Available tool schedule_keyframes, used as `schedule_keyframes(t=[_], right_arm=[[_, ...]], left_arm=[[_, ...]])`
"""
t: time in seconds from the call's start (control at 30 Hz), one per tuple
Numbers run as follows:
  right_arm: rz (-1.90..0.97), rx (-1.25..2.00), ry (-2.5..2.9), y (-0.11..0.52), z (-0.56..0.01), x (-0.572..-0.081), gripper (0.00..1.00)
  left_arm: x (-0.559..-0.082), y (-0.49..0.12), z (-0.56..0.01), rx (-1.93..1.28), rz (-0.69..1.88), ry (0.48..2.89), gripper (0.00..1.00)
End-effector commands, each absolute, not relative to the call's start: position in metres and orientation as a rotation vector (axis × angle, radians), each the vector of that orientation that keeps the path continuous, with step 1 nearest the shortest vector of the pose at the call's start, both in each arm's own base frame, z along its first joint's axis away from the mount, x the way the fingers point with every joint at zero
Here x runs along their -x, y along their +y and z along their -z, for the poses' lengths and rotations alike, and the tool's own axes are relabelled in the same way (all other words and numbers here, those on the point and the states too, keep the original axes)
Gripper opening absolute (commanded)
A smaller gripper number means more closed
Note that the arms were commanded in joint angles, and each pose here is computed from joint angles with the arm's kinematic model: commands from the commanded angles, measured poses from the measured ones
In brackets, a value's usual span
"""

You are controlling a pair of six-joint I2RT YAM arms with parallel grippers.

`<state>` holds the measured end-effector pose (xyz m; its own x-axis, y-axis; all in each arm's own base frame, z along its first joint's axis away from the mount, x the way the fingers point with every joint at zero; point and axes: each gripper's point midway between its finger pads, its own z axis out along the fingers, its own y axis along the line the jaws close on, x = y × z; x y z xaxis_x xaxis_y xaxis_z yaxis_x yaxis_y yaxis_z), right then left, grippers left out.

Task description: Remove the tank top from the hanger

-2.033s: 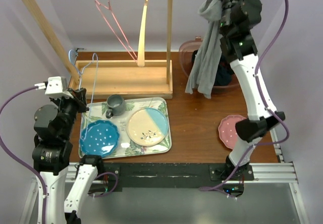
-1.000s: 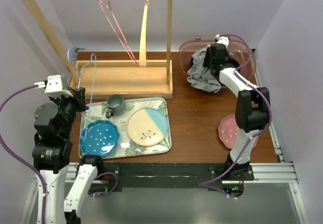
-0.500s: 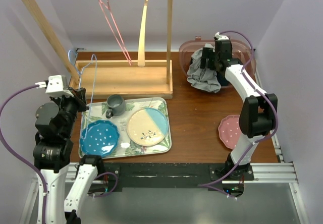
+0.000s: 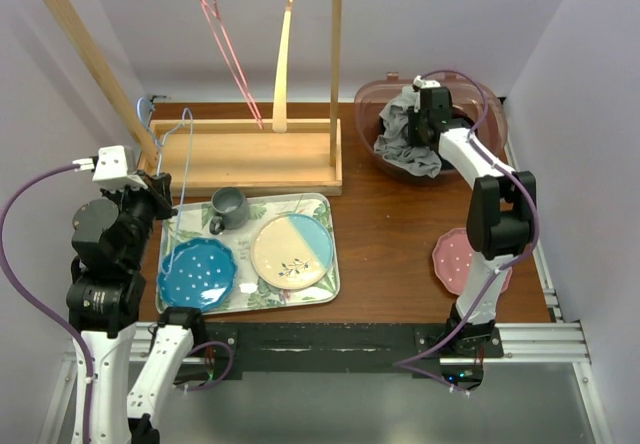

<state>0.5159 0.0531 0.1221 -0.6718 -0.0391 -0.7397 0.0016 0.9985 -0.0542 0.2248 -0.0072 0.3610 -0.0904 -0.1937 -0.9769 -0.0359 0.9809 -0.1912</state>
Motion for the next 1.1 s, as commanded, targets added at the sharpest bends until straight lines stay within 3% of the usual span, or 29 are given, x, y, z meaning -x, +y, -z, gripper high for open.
schedule_keyframes(t=[0.0,0.17,0.37,0.47,0.57,0.67,0.77,0.8,0.97,1.07], right_arm=[[0.235,0.008,2.026,0.014,-0.201,-0.547,0.25],[0.291,-0.065,1.867,-0.004,-0.234,-0.556,0.24],[0.251,-0.082,1.894,-0.001,-0.199,-0.563,0.27],[0.245,-0.1,1.908,-0.002,-0.179,-0.561,0.32],[0.252,-0.099,1.944,-0.002,-0.165,-0.563,0.43],[0.237,-0.097,1.952,0.0,-0.169,-0.561,0.44],[0.22,-0.111,2.019,0.001,-0.173,-0.554,0.67],[0.214,-0.133,2.028,0.002,-0.181,-0.554,0.8],[0.143,-0.186,2.044,0.006,-0.212,-0.516,0.98],[0.042,-0.183,2.057,0.018,-0.228,-0.479,0.99]], left_arm=[[-0.224,-0.008,-0.391,0.178,0.153,1.569,0.0],[-0.228,-0.006,-0.391,0.187,0.144,1.571,0.0],[-0.233,0.002,-0.395,0.206,0.093,1.561,0.0],[-0.237,0.005,-0.4,0.208,0.075,1.559,0.0],[-0.244,0.003,-0.401,0.202,0.077,1.574,0.0],[-0.251,0.008,-0.405,0.205,0.044,1.576,0.0],[-0.255,0.017,-0.415,0.222,-0.012,1.563,0.0],[-0.257,0.018,-0.419,0.225,-0.02,1.558,0.0],[-0.275,0.018,-0.443,0.207,-0.03,1.529,0.0],[-0.287,0.015,-0.453,0.198,-0.016,1.511,0.0]])
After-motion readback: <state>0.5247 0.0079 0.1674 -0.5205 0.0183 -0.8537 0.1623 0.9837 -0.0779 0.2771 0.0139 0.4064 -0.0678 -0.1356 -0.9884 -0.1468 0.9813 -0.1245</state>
